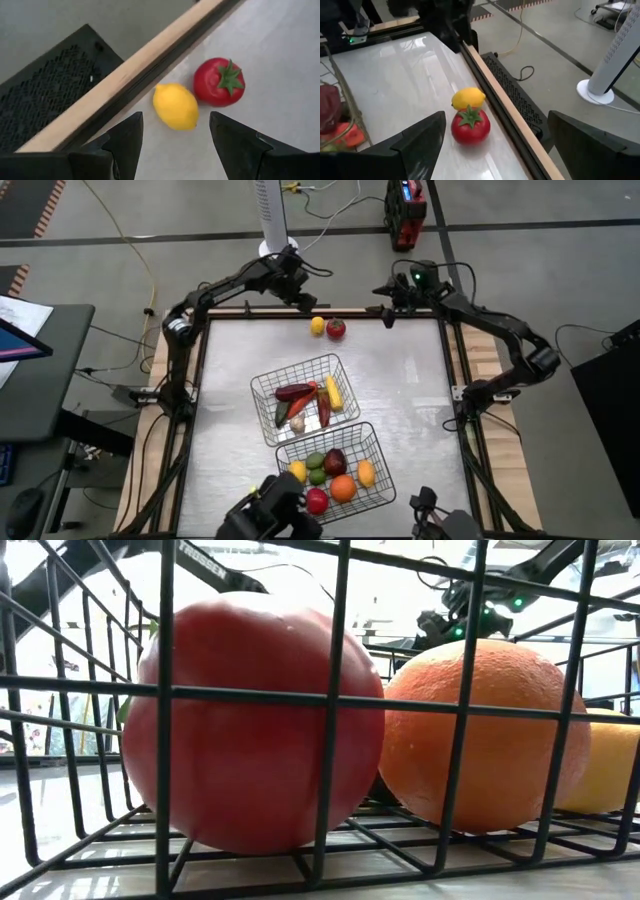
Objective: Sort produce into baskets
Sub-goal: Put the tomato into the bottom wire basket
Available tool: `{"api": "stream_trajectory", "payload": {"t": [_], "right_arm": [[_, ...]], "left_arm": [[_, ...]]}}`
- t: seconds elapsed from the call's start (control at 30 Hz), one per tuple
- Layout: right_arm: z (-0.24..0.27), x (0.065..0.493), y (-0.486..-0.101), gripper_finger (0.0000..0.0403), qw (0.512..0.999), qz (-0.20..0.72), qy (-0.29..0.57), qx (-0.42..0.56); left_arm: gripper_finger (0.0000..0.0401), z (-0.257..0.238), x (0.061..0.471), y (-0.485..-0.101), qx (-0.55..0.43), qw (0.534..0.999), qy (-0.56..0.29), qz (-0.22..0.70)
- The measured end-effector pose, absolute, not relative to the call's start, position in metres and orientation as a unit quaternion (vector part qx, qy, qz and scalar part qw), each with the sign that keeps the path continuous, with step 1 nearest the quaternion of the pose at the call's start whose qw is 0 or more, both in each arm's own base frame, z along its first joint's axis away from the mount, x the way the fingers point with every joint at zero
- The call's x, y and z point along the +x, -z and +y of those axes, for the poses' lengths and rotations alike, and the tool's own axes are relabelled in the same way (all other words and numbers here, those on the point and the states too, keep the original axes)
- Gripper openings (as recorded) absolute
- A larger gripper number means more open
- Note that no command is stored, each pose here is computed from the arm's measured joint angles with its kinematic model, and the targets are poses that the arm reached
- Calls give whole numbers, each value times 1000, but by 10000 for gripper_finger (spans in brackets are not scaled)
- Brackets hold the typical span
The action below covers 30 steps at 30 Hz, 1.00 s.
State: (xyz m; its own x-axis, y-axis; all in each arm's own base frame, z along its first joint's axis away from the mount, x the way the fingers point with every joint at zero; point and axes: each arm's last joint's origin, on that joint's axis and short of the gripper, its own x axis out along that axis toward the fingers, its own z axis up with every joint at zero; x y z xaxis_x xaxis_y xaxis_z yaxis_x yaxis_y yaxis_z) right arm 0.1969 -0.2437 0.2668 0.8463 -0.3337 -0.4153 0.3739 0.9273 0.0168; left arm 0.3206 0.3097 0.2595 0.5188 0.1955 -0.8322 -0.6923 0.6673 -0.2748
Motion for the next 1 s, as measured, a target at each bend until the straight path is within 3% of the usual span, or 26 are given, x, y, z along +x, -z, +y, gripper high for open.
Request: {"api": "stream_trajectory", "payload": {"t": [0.37, 0.63, 0.8, 1.0], "right_arm": [[-245, 187, -259, 376, 956, 225, 184, 38], [-254, 178, -225, 376, 961, 197, 194, 32], [-259, 182, -206, 376, 955, 222, 187, 55], [-263, 190, -191, 376, 957, 240, 146, 68]], "left_arm": [[216, 281, 340, -282, -112, 862, -211, 447], [216, 271, 352, -289, -70, 891, -161, 418], [216, 254, 360, -268, -57, 905, -147, 396], [216, 210, 337, -270, 0, 927, -176, 330]]}}
